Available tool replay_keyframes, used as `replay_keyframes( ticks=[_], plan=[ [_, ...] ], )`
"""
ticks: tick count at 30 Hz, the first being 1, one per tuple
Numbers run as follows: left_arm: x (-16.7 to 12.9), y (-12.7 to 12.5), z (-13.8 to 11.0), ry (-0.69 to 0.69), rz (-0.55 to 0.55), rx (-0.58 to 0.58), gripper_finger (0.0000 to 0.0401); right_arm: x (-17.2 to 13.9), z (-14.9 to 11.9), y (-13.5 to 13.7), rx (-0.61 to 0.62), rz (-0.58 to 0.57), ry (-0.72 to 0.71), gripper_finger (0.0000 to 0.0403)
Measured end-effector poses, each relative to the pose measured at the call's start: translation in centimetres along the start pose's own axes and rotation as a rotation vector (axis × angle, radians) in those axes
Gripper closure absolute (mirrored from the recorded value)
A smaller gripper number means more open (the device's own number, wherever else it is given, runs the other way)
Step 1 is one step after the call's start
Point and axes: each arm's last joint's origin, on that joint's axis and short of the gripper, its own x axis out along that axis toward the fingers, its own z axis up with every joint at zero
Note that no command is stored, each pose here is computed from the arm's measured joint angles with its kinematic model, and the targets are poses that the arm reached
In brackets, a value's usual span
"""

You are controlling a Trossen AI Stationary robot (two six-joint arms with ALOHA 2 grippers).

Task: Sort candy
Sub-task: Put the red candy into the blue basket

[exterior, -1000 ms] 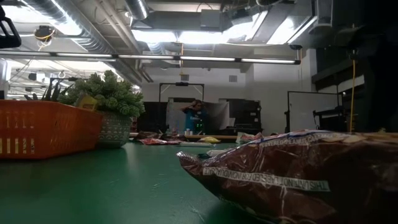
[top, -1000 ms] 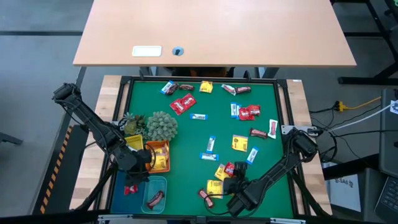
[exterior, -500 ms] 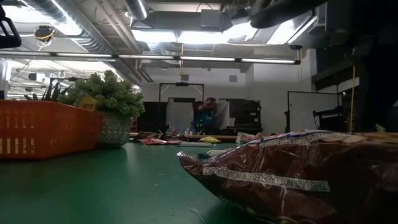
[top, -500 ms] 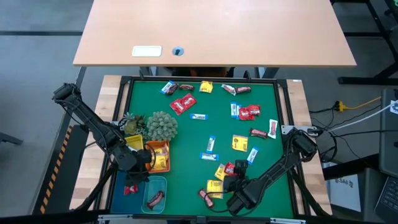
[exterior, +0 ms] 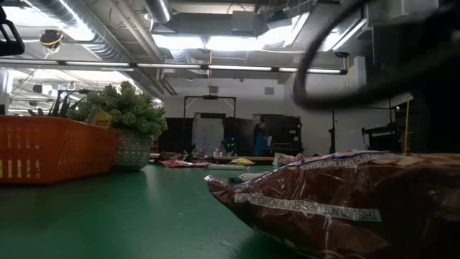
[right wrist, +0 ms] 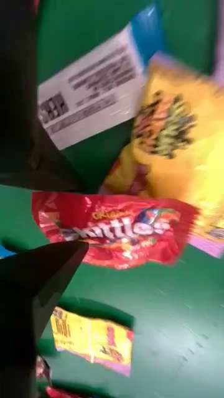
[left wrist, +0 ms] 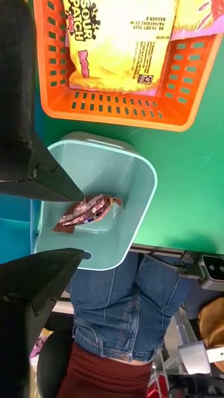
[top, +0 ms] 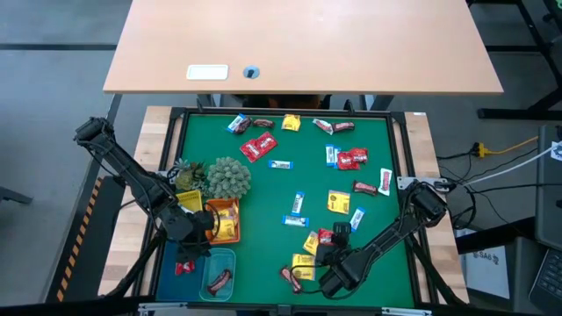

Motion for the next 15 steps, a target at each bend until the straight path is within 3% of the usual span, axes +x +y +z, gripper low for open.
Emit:
replay_keyframes(
  ticks=[9, 15],
  plan=[
    [0.0, -0.01, 0.04, -0.011, 0.002, 0.0, 0.0275, 0.57, 0.07, -0.31, 0.009, -0.008, 0.009, 0.0387],
    [-0.02, 0.08, 0.3, -0.096, 0.048, 0.08, 0.0275, 0.19, 0.3, -0.29, 0.011, 0.0, 0.003, 0.0361]
  ],
)
